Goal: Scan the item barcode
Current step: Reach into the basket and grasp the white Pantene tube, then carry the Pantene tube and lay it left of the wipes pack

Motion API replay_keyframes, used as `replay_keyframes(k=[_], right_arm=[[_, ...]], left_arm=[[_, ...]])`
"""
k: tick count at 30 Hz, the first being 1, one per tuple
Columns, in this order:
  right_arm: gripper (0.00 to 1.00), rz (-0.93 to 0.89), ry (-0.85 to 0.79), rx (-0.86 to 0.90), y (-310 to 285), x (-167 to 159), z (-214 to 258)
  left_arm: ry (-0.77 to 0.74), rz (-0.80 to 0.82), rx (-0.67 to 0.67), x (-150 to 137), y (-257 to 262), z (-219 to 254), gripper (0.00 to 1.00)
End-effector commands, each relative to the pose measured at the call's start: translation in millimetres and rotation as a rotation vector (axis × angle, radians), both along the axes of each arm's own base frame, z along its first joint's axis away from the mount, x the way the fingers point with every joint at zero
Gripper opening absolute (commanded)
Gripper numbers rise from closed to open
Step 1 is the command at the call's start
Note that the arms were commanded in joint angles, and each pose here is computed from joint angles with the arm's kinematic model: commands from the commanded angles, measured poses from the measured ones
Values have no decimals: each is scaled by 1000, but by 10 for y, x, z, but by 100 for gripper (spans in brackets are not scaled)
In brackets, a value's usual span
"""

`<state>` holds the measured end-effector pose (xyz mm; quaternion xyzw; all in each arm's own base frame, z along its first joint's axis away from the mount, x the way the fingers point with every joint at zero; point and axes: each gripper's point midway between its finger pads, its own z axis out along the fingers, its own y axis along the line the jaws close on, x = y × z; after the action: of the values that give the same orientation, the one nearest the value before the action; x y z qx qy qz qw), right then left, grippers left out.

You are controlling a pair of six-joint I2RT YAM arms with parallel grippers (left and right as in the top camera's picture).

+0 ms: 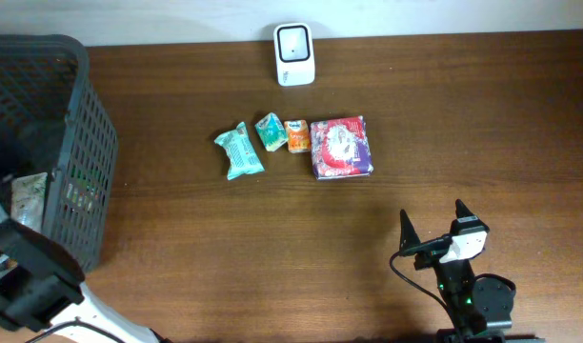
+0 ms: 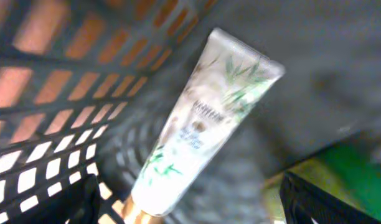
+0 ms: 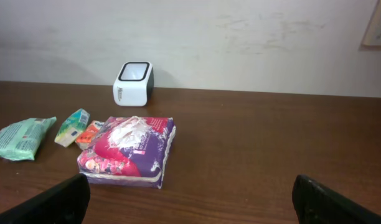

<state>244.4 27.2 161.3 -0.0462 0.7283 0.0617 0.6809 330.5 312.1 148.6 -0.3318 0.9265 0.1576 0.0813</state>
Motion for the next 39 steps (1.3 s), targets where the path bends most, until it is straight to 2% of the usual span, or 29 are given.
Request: replay_keyframes(k=[1,9,14,20,23,25,29,32,34,36,39], right_arm=[[99,0,2,-6,-5,1,-31],[99,0,2,-6,-5,1,-31],[99,0,2,-6,-5,1,-31],[99,0,2,-6,-5,1,-31],[99,0,2,-6,-5,1,-31],[99,0,2,-6,-5,1,-31],[99,0,2,-6,-5,1,-31],[99,0,2,-5,-5,1,-31],[99,0,2,-6,-5,1,-31],[99,0,2,-6,-5,1,-31],[99,0,2,-6,-5,1,-31]], left_arm=[[96,-173,-36,-179,34,-334,87],[200,-305,-98,-425,-122,-1020,84],[189,-304,-75,-422,-100,-1161,83],[107,-327,-129,-294,-212,-1216,43],[35,-297,-147,-175,-237,-1189,31],[-50,-244,-170,-30,-251,-1087,27],[-250,-207,-178,341,-227,-480,22],[-512,-218,-147,705,-241,481,6],[-679,-260,-136,849,-342,1116,0],[-864,-331,-96,909,-513,1920,0],[-1034,-392,-78,817,-792,2673,0]])
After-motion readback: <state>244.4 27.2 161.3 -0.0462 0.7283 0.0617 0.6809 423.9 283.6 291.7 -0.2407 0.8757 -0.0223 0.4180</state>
